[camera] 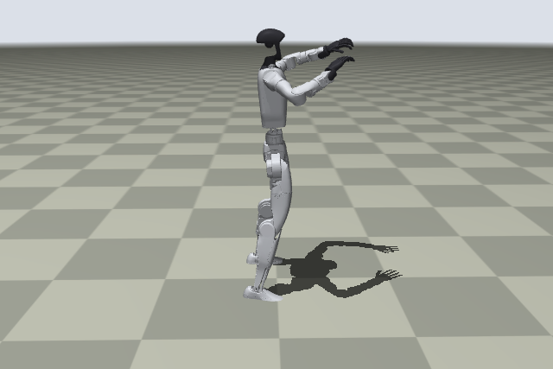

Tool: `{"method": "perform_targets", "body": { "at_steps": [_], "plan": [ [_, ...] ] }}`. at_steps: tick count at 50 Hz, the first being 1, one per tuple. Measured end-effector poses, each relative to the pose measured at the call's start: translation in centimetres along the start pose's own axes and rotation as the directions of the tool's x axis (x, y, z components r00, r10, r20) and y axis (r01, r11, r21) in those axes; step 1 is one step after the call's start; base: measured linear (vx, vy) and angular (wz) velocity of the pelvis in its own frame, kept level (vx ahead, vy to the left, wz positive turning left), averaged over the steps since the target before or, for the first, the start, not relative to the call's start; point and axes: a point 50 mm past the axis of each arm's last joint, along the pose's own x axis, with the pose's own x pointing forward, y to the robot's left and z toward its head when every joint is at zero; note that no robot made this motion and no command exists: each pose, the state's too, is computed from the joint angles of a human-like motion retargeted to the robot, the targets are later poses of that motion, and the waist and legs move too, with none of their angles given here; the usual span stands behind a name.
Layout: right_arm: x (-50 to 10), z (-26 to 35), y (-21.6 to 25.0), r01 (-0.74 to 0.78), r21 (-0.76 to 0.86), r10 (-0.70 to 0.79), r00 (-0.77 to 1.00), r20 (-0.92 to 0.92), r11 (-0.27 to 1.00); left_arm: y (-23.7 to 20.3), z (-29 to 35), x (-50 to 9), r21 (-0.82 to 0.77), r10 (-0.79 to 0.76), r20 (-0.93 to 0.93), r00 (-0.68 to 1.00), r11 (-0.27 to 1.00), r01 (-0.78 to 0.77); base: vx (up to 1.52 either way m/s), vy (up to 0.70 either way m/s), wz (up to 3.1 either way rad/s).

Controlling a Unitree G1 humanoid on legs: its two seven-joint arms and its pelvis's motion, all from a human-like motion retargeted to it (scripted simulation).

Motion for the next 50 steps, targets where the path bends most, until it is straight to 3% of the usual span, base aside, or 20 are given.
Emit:
{"method": "perform_targets", "body": {
  "at_steps": [3, 7, 12, 17, 22, 27, 29, 32, 35, 39, 45, 50],
  "plan": [
    [-0.4, -0.1, -0.2, -0.018, -0.016, 0.018, 1.0, 0.004, 1.0, 2.7, -4.9, -1.2, 0.037, 0.135, -0.223, 0.965, 0.991, -0.13, 0.0, 0.0, 0.0],
    [-0.7, -0.3, -0.5, -0.058, -0.045, 0.059, 0.998, 0.016, 0.997, 7.4, -9.1, -3.1, 0.191, 0.329, -0.388, 0.861, 0.942, -0.274, 0.0, 0.0, 0.0],
    [-1.0, -1.0, -1.3, -0.03, -0.083, 0.029, 0.999, -0.015, 0.996, 11.7, -10.9, -4.4, 0.334, 0.509, -0.43, 0.746, 0.857, -0.393, 0.0, 0.0, 0.0],
    [-1.7, -1.7, -1.5, 0.003, -0.079, -0.007, 0.998, -0.059, 0.997, 11.8, -10.0, -3.5, 0.349, 0.517, -0.377, 0.768, 0.848, -0.399, 0.0, 0.0, 0.0],
    [-2.4, -1.9, -0.7, -0.013, -0.042, 0.009, 0.996, -0.094, 0.999, 5.9, -5.7, -0.5, 0.07, 0.311, -0.285, 0.907, 0.95, -0.303, 0.0, 0.0, 0.0],
    [-2.4, -1.4, 0.6, -0.051, 0.006, 0.052, 0.994, -0.098, 0.999, 0.7, 3.1, 2.4, -0.269, 0.121, 0.012, 0.993, 0.956, -0.113, 0.0, 0.0, 0.0],
    [-2.2, -1.0, 1.1, -0.069, 0.028, 0.071, 0.994, -0.083, 0.997, 1.5, 6.6, 3.1, -0.335, 0.173, 0.147, 0.974, 0.935, -0.116, 0.0, 0.0, 0.0],
    [-1.8, -0.6, 1.5, -0.07, 0.042, 0.073, 0.995, -0.069, 0.997, 5.8, 10.3, 3.8, -0.471, 0.387, 0.252, 0.887, 0.85, -0.237, 0.0, 0.0, 0.0],
    [-1.2, -0.4, 1.4, -0.056, 0.042, 0.058, 0.996, -0.064, 0.998, 11.4, 12.0, 3.6, -0.645, 0.617, 0.228, 0.753, 0.675, -0.357, 0.0, -0.01, -0.14],
    [-0.5, -0.2, 1.2, -0.047, 0.038, 0.049, 0.997, -0.057, 0.998, 17.1, 12.2, 3.1, -0.812, 0.781, 0.12, 0.613, 0.433, -0.392, 0.0, 0.0, -0.1],
    [0.3, -0.2, 1.0, -0.017, 0.03, 0.019, 0.998, -0.062, 0.999, 19.7, 11.7, 3.2, -0.932, 0.821, 0.0, 0.572, 0.206, -0.297, 0.0, 0.0, -0.1],
    [0.6, 0.0, 1.1, 0.004, 0.04, -0.001, 0.998, -0.066, 0.999, 15.8, 11.3, 4.1, -0.95, 0.713, 0.0, 0.702, 0.219, -0.222, 0.0, 0.0, 0.0]
  ]
}}
